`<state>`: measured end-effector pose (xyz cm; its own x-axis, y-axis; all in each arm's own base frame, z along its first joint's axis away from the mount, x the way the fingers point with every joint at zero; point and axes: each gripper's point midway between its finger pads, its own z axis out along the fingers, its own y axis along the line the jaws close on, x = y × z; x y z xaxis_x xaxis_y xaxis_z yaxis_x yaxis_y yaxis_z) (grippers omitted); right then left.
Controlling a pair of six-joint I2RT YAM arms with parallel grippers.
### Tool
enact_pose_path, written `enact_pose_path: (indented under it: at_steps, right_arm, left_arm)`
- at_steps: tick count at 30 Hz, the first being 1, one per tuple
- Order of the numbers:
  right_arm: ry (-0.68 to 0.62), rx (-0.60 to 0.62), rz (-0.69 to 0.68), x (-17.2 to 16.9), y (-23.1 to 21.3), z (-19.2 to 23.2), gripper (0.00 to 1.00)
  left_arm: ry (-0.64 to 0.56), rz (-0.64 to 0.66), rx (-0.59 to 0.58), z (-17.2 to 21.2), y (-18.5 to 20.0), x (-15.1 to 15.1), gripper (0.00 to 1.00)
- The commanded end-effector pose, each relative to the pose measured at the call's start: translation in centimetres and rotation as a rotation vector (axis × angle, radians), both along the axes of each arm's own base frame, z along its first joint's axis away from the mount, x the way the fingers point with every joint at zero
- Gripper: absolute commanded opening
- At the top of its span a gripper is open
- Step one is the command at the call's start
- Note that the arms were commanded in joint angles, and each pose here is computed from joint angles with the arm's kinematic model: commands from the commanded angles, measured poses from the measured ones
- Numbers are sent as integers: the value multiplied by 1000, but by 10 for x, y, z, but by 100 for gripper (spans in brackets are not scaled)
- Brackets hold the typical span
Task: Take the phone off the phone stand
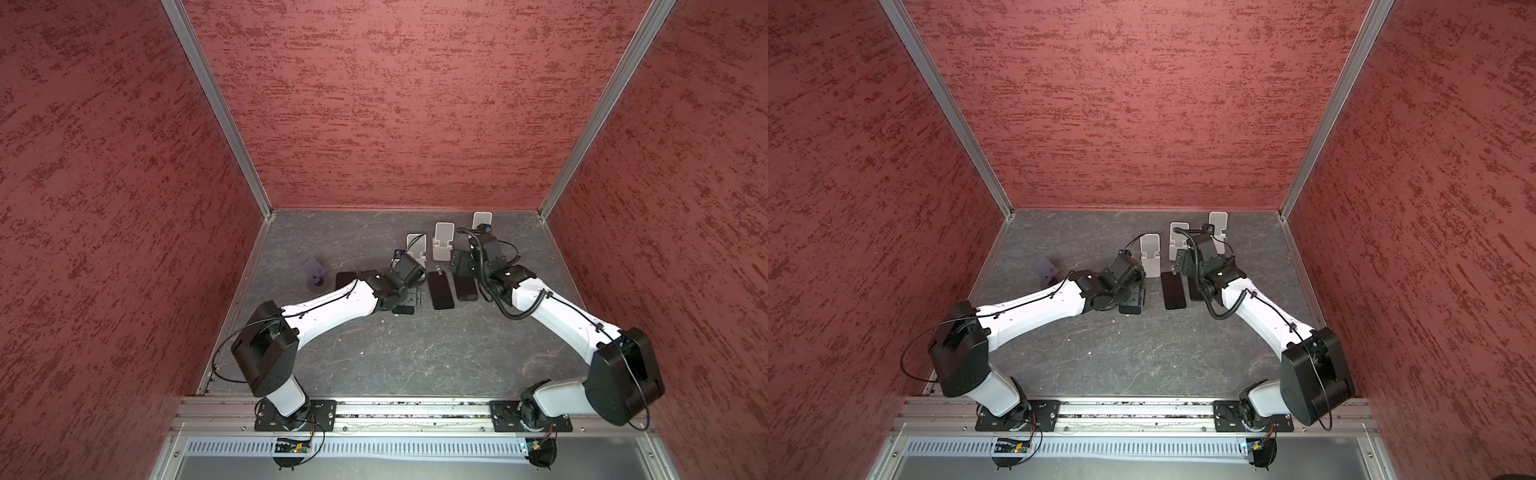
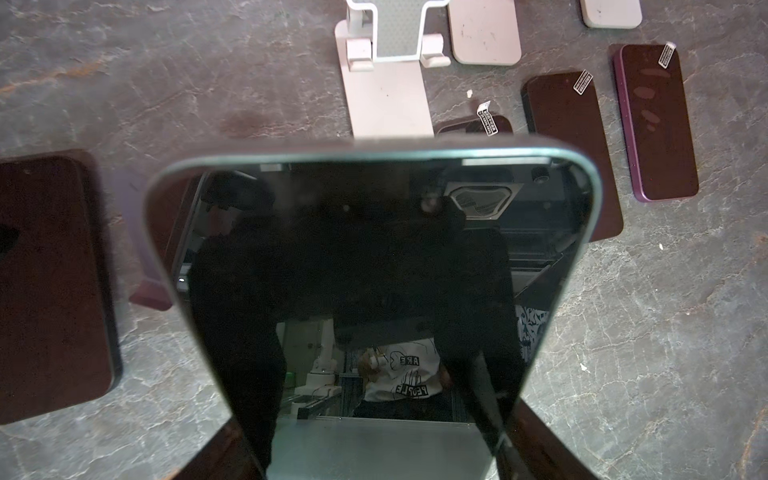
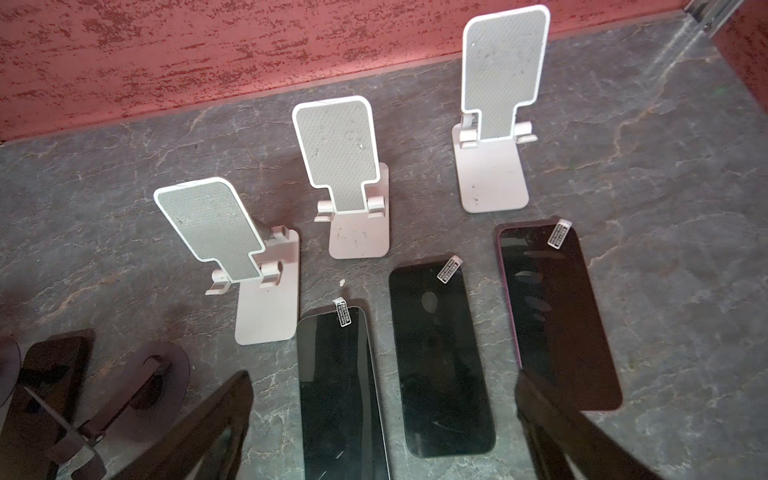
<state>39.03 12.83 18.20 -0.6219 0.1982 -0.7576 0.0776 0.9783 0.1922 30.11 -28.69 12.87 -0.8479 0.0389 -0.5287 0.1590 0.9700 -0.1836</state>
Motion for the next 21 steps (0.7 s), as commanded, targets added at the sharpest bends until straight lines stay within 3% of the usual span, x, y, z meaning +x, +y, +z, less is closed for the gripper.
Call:
enact_pose_path:
  at_steps: [1, 21]
  right_arm:
    - [-47, 8, -18, 2, -8, 10, 99]
    - [-68, 27, -39, -8, -24, 1, 99]
  left_arm:
    - [-8, -14, -37, 8, -18, 3, 69]
    - [192, -33, 23, -48, -40, -6, 69]
